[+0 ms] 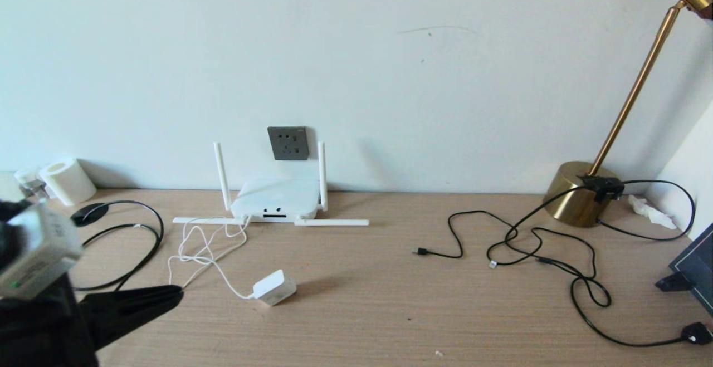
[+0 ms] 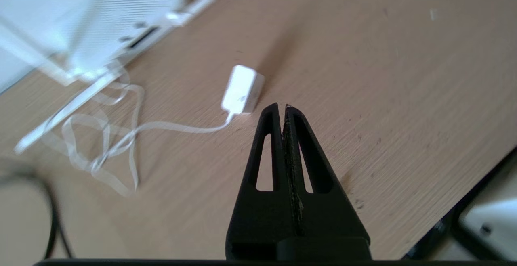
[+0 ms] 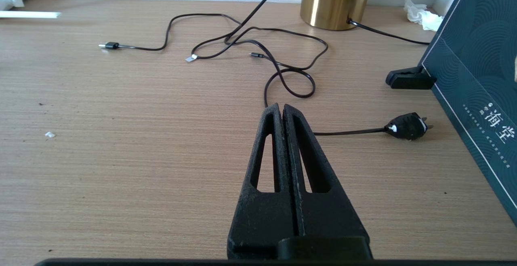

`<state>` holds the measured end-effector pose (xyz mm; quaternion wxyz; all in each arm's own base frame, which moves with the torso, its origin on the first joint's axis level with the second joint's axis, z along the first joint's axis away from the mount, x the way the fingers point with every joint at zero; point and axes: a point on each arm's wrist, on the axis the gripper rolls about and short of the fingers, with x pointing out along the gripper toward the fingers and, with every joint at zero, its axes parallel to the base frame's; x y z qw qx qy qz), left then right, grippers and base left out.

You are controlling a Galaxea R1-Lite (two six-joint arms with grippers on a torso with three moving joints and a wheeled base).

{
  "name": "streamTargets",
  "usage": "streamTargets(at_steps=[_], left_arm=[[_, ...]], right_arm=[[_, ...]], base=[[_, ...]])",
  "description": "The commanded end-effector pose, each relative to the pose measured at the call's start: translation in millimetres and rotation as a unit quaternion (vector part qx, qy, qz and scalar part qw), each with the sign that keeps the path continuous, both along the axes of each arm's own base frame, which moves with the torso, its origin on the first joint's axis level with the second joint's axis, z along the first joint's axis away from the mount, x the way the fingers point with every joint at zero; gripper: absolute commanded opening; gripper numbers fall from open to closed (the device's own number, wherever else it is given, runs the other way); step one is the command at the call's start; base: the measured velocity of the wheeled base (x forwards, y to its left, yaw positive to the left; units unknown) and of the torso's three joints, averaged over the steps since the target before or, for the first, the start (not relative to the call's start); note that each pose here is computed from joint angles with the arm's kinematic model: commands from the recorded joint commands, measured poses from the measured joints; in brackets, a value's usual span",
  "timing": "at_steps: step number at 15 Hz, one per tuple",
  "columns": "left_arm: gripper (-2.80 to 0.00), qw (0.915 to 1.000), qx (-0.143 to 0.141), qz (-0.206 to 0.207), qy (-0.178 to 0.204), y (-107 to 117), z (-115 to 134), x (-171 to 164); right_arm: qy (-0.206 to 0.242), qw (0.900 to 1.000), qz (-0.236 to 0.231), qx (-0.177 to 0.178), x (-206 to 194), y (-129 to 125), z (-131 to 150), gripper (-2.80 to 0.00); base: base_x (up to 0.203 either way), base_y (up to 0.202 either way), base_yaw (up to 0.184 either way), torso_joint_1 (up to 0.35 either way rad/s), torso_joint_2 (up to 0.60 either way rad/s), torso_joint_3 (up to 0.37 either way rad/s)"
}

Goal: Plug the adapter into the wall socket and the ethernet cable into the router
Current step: Pick up plug

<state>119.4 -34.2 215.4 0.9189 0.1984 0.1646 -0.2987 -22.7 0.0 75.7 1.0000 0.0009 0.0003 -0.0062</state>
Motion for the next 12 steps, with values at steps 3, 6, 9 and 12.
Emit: streamTargets(at_steps=[3,6,9,12], left_arm=[[-2.8,0.9882,0.061,-0.109,0.089,-21,-12,68],[-2.8,0.9705,0.098,-0.173,0.136,-28,-16,89],[-2.8,0.9609,0.107,-0.191,0.17,-34,-28,102],[0.0,0.956,0.113,-0.198,0.185,-37,-36,112]], right_arm=[[0.0,1.0,0.0,0.0,0,0,0,-2.8],[0.0,1.0,0.0,0.0,0,0,0,-2.8],[0.0,1.0,0.0,0.0,0,0,0,-2.8],[0.0,1.0,0.0,0.0,0,0,0,-2.8]], base=[[0.0,0.0,0.0,0.0,0.0,0.0],[0.0,0.0,0.0,0.0,0.0,0.0],[0.0,0.0,0.0,0.0,0.0,0.0],[0.0,0.0,0.0,0.0,0.0,0.0]])
